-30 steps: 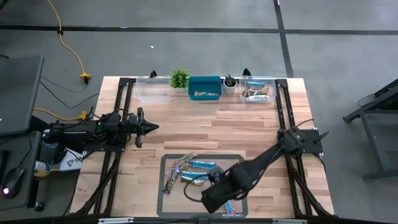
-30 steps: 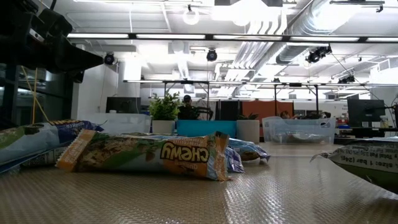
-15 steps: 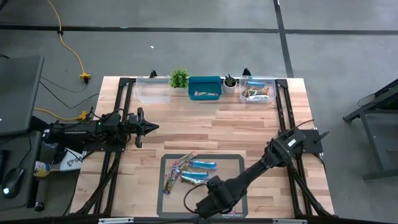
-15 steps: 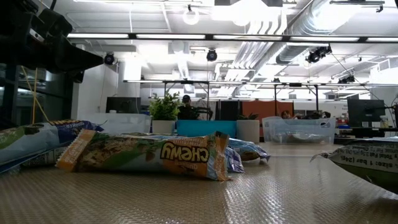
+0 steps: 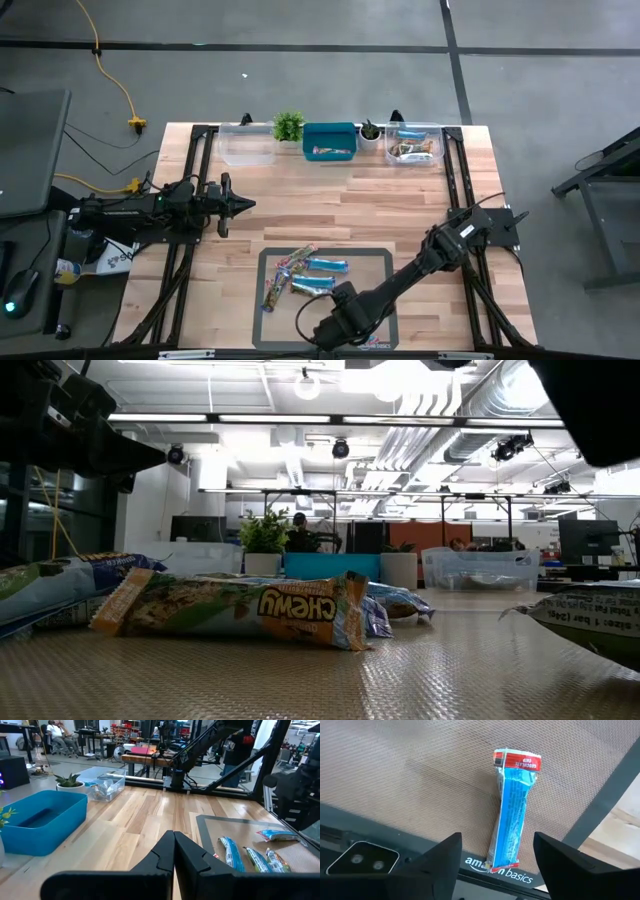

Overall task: Pick and place Granola Bars by type
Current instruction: Put the red granola bar into the blue bin

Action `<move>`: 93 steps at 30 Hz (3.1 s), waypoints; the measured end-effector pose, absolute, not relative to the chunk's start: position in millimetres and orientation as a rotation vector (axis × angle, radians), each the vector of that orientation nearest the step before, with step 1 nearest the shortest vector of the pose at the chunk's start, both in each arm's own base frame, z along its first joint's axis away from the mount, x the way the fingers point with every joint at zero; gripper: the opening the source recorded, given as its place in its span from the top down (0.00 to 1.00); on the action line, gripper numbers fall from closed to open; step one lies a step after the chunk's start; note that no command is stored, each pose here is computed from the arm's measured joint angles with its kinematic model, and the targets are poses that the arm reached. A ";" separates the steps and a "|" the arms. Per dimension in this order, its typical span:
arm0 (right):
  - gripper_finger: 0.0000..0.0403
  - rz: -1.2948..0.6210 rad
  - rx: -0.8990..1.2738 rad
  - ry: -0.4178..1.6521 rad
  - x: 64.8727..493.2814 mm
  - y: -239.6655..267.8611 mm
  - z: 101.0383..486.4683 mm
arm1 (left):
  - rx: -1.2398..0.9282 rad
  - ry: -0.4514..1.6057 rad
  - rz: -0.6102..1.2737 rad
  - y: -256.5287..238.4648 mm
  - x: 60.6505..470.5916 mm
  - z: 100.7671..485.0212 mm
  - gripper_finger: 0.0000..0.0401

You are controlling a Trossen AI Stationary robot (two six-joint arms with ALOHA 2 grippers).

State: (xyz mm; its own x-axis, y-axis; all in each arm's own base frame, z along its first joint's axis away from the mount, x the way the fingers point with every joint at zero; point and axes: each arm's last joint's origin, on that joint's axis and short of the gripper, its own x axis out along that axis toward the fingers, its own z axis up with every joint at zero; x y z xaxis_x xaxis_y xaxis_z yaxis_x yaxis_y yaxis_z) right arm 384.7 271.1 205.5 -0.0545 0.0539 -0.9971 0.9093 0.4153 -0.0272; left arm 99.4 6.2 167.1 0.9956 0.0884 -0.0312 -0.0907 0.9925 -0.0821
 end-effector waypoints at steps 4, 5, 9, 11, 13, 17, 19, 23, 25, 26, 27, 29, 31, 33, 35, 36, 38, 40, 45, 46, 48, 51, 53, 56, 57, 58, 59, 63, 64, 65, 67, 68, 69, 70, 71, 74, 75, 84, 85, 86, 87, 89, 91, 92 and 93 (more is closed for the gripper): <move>0.42 -0.912 0.889 1.466 383.9 272.5 198.5 | -0.084 0.028 0.090 6.2 99.4 167.0 1.00; 0.42 -0.917 0.887 1.471 384.0 272.8 196.6 | -0.084 0.028 0.090 6.2 99.4 167.0 1.00; 0.42 -0.924 0.879 1.464 384.3 273.0 194.4 | -0.084 0.028 0.090 6.2 99.4 167.1 1.00; 0.42 -0.950 0.871 1.451 383.3 271.8 194.5 | -0.084 0.028 0.090 6.2 99.4 167.1 1.00; 0.42 -0.969 0.855 1.452 381.8 270.5 194.6 | -0.084 0.028 0.090 6.2 99.4 167.0 1.00; 0.42 -0.982 0.845 1.478 379.7 271.0 180.3 | -0.084 0.028 0.090 6.2 99.4 167.1 1.00; 0.42 -0.964 0.851 1.501 380.2 272.3 167.8 | -0.084 0.027 0.090 6.2 99.4 167.1 1.00; 0.42 -0.918 0.877 1.501 382.5 274.3 150.1 | -0.084 0.028 0.090 6.2 99.4 167.1 1.00; 0.42 -0.895 0.897 1.505 382.8 275.0 145.3 | -0.084 0.028 0.090 6.3 99.5 167.0 1.00; 0.42 -0.886 0.903 1.508 382.8 275.3 143.7 | -0.084 0.028 0.090 6.3 99.5 166.9 1.00; 0.42 -0.878 0.908 1.512 382.5 275.9 142.2 | -0.084 0.028 0.090 6.2 99.4 167.1 1.00; 0.43 -0.860 0.913 1.515 382.2 276.3 138.1 | -0.084 0.028 0.090 6.2 99.5 167.0 1.00; 0.43 -0.849 0.917 1.517 382.1 276.3 134.9 | -0.084 0.028 0.090 6.3 99.4 167.0 1.00; 0.44 -0.833 0.913 1.523 382.5 276.8 134.5 | -0.084 0.028 0.090 6.2 99.4 167.1 1.00; 0.46 -0.825 0.910 1.523 382.8 277.0 134.1 | -0.084 0.028 0.090 6.2 99.4 167.1 1.00; 0.48 -0.821 0.909 1.524 382.9 277.1 133.9 | -0.084 0.028 0.090 6.2 99.4 167.1 1.00; 0.52 -0.815 0.909 1.525 383.3 277.3 133.6 | -0.084 0.028 0.090 6.2 99.5 166.9 1.00; 0.56 -0.810 0.910 1.529 383.6 277.5 133.2 | -0.084 0.028 0.090 6.2 99.4 167.1 1.00; 0.65 -0.806 0.917 1.535 383.6 277.1 134.9 | -0.084 0.028 0.090 6.2 99.4 167.1 1.00; 0.67 -0.807 0.917 1.534 383.4 277.0 135.3 | -0.084 0.028 0.090 6.2 99.4 167.1 1.00; 0.70 -0.813 0.918 1.528 382.9 275.6 138.7 | -0.084 0.028 0.090 6.2 99.4 167.1 1.00; 0.75 -0.840 0.910 1.499 380.5 273.2 145.9 | -0.084 0.028 0.090 6.2 99.4 167.0 1.00; 0.78 -0.854 0.896 1.480 378.8 271.0 150.8 | -0.084 0.028 0.090 6.2 99.5 166.9 1.00; 0.82 -0.844 0.907 1.459 378.9 266.5 164.3 | -0.084 0.028 0.090 6.2 99.4 167.1 1.00; 0.84 -0.840 0.911 1.449 379.0 264.6 169.0 | -0.084 0.028 0.090 6.2 99.4 167.1 1.00; 0.85 -0.840 0.913 1.442 379.4 263.0 171.8 | -0.084 0.028 0.090 6.2 99.4 167.0 1.00; 0.86 -0.838 0.915 1.431 379.7 261.5 174.7 | -0.084 0.028 0.090 6.2 99.4 167.0 1.00; 0.90 -0.823 0.929 1.392 380.7 254.9 189.3 | -0.084 0.028 0.090 6.2 99.4 167.1 1.00; 0.91 -0.812 0.931 1.380 381.0 252.7 194.7 | -0.084 0.028 0.090 6.2 99.4 167.1 1.00; 0.91 -0.803 0.932 1.368 381.4 250.5 199.2 | -0.084 0.028 0.090 6.2 99.4 167.1 1.00; 0.91 -0.800 0.931 1.324 382.9 244.6 207.6 | -0.084 0.028 0.090 6.2 99.4 167.0 1.00; 0.91 -0.795 0.925 1.293 384.3 241.1 211.8 | -0.084 0.028 0.090 6.2 99.4 167.1 1.00; 0.90 -0.787 0.921 1.257 385.7 237.4 217.5 | -0.084 0.028 0.090 6.2 99.4 167.1 1.00; 0.90 -0.775 0.918 1.225 387.1 233.4 223.4 | -0.084 0.028 0.090 6.2 99.4 167.1 1.00; 0.89 -0.759 0.916 1.189 389.0 228.9 230.1 | -0.084 0.028 0.090 6.2 99.4 167.1 1.00; 0.90 -0.712 0.901 1.083 395.7 213.0 249.2 | -0.084 0.028 0.090 6.2 99.4 167.0 1.00; 0.90 -0.697 0.893 1.046 398.7 206.6 255.3 | -0.084 0.028 0.090 6.2 99.4 167.0 1.00; 0.90 -0.593 0.726 0.766 427.7 125.3 306.4 | -0.084 0.028 0.090 6.2 99.5 167.0 1.00; 0.90 -0.578 0.704 0.745 431.4 114.1 310.8 | -0.084 0.028 0.090 6.2 99.4 167.1 1.00; 0.90 -0.562 0.681 0.727 435.1 102.5 314.9 | -0.084 0.028 0.090 6.2 99.4 167.1 1.00; 0.90 -0.547 0.658 0.709 438.4 90.4 319.2 | -0.084 0.028 0.090 6.2 99.4 167.0 1.00; 0.91 -0.511 0.612 0.689 444.6 66.7 324.7 | -0.084 0.028 0.090 6.2 99.4 167.1 1.00; 0.92 -0.469 0.561 0.692 450.2 42.4 326.7 | -0.084 0.028 0.090 6.2 99.4 167.0 1.00; 0.92 -0.446 0.536 0.701 452.0 30.6 326.9 | -0.084 0.028 0.090 6.2 99.4 167.1 1.00; 0.92 -0.428 0.514 0.713 453.0 18.4 326.8 | -0.084 0.028 0.090 6.2 99.4 167.0 1.00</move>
State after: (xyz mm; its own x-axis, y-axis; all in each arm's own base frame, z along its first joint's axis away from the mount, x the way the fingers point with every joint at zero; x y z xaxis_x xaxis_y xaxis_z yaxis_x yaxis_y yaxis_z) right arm 453.0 18.4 326.8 0.6808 -0.1933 -0.7065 0.5319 0.7936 0.2954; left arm 99.4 6.2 167.0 0.9956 0.0886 -0.0317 -0.0909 0.9924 -0.0824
